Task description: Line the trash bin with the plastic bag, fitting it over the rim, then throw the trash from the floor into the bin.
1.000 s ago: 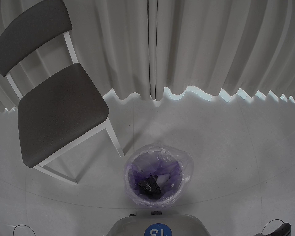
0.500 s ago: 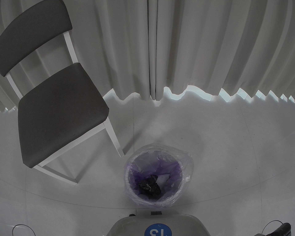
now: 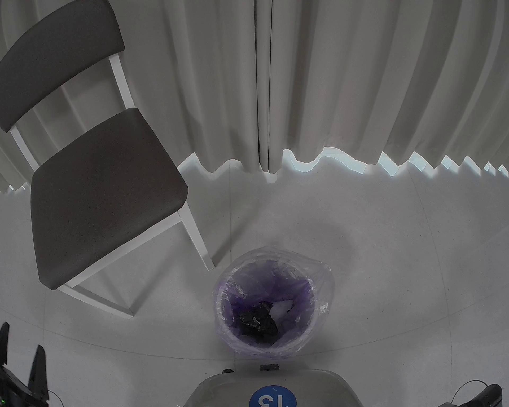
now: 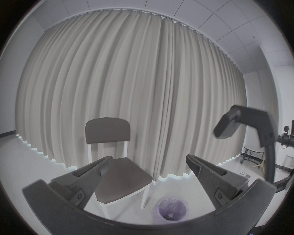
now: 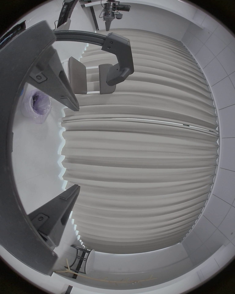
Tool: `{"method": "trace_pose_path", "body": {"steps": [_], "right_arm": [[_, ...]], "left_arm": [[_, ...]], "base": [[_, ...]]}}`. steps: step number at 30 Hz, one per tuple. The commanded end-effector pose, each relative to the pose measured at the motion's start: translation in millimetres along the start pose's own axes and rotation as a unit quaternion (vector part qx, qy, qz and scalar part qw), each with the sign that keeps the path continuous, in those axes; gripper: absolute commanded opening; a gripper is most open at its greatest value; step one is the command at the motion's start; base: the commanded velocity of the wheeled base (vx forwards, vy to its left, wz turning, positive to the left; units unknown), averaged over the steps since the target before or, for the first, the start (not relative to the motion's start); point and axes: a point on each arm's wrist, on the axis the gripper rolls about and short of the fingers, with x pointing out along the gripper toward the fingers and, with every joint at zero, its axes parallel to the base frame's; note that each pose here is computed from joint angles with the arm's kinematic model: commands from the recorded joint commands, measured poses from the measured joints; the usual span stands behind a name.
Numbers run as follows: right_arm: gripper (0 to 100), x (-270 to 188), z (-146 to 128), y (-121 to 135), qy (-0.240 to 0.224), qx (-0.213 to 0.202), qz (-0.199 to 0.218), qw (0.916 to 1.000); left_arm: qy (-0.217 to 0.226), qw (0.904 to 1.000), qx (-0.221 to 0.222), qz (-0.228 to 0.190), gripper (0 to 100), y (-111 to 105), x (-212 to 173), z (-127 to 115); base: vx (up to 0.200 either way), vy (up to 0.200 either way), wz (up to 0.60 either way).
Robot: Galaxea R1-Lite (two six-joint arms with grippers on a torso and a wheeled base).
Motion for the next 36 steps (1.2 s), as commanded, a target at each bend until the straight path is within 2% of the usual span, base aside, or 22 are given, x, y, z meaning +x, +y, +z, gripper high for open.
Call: {"method": "trace_pose_path", "body": {"steps": [1, 4, 7, 11, 15, 17, 18, 22, 26, 29, 35, 36], "right_arm": [[100, 7, -29, 3, 0.025, -0.029, 0.004, 0.9992], [100, 8, -37, 3, 0.036, -0.037, 0.001, 0.9987], [100, 10, -45, 3, 0.035, -0.033, -0.010, 0.9988], [100, 11, -55, 4, 0.031, -0.031, -0.021, 0.9988], [100, 13, -76, 5, 0.054, -0.035, -0.020, 0.9977], [100, 12, -98, 7, 0.080, -0.037, -0.019, 0.9959], [100, 12, -98, 7, 0.080, -0.037, -0.019, 0.9959], [100, 10, -108, 6, 0.130, -0.011, -0.034, 0.9909], [100, 5, -121, 6, 0.200, 0.004, -0.053, 0.9782], [100, 5, -120, 6, 0.192, 0.028, -0.059, 0.9793], [100, 5, -120, 5, 0.191, 0.019, -0.073, 0.9787], [100, 5, -120, 5, 0.191, 0.019, -0.085, 0.9777]], "left_arm": [[0.057, 0.9982, 0.003, 0.019, 100, 2, 3, -32], [0.056, 0.9982, 0.014, 0.016, 100, 2, 3, -31], [0.084, 0.9960, 0.015, 0.028, 100, 2, 2, -37], [0.079, 0.9963, 0.011, 0.031, 100, 3, 3, -36], [0.078, 0.9964, 0.012, 0.031, 100, 3, 3, -36], [0.078, 0.9964, 0.008, 0.032, 100, 3, 3, -36], [0.078, 0.9964, 0.008, 0.032, 100, 3, 3, -36], [0.079, 0.9963, 0.010, 0.032, 100, 3, 3, -36], [0.079, 0.9963, 0.014, 0.030, 100, 3, 3, -36], [0.078, 0.9964, 0.014, 0.030, 100, 3, 3, -36], [0.078, 0.9964, 0.014, 0.030, 100, 3, 3, -36], [0.078, 0.9964, 0.014, 0.028, 100, 2, 3, -36]], "base": [[0.000, 0.000, 0.00], [0.000, 0.000, 0.00], [0.000, 0.000, 0.00], [0.000, 0.000, 0.00], [0.000, 0.000, 0.00], [0.000, 0.000, 0.00], [0.000, 0.000, 0.00], [0.000, 0.000, 0.00], [0.000, 0.000, 0.00], [0.000, 0.000, 0.00], [0.000, 0.000, 0.00], [0.000, 0.000, 0.00]]}}
